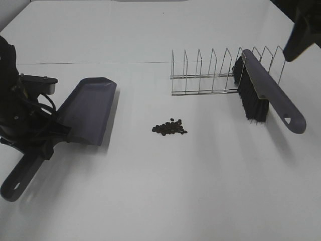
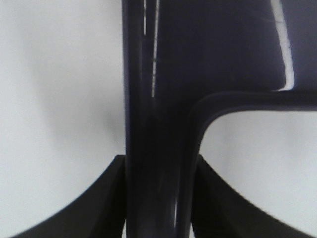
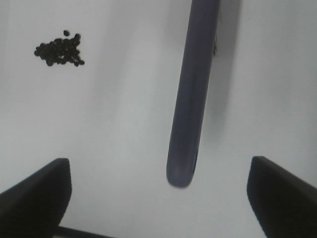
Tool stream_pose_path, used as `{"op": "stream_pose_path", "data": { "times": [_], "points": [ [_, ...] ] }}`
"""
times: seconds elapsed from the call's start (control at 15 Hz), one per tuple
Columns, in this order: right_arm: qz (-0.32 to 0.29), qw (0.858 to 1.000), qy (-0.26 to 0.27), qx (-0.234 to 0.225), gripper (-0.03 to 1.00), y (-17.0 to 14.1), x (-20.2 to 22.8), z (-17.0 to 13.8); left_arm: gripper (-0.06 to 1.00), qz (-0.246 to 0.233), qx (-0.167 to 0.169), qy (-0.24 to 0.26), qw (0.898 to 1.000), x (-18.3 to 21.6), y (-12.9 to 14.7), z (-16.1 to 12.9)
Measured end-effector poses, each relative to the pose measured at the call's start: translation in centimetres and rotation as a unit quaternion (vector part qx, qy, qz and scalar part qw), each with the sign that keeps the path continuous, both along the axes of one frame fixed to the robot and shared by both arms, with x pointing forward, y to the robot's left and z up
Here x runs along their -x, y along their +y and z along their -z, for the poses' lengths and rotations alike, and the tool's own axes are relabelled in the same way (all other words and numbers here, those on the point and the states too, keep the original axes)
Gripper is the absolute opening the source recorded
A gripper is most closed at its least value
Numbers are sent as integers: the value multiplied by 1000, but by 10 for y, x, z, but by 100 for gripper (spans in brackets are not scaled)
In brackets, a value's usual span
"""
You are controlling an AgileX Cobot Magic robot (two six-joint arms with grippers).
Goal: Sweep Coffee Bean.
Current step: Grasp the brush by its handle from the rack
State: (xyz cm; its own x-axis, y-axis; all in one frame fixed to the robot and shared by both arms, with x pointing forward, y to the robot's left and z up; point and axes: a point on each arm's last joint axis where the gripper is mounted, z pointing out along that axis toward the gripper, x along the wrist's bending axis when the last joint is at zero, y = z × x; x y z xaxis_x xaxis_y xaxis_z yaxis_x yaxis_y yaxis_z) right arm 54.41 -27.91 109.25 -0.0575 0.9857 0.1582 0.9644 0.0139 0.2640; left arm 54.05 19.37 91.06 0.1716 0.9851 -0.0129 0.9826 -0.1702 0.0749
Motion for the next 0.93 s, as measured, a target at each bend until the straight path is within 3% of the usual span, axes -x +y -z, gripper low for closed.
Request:
{"op": "stream_pose_path", "data": {
  "times": [0.13, 0.2, 0.4, 0.67, 0.93],
  "points": [
    [-9, 1000, 0, 2, 85, 1, -56, 11, 31, 0, 0, 0, 1000, 0, 0, 0],
    [-20, 1000, 5, 5, 85, 1, -95, 31, 31, 0, -1, 3, 1000, 1, 0, 0],
    [-27, 999, 21, 7, 84, 2, -143, 74, 31, 0, -2, 6, 1000, 1, 0, 0],
    [-17, 996, 89, 4, 84, -7, -160, 140, 31, 0, -3, 9, 1000, 2, 1, 0],
    [-13, 993, 117, -10, 83, -6, -163, 166, 31, 0, -5, 13, 1000, 2, 1, 0]
  ]
}}
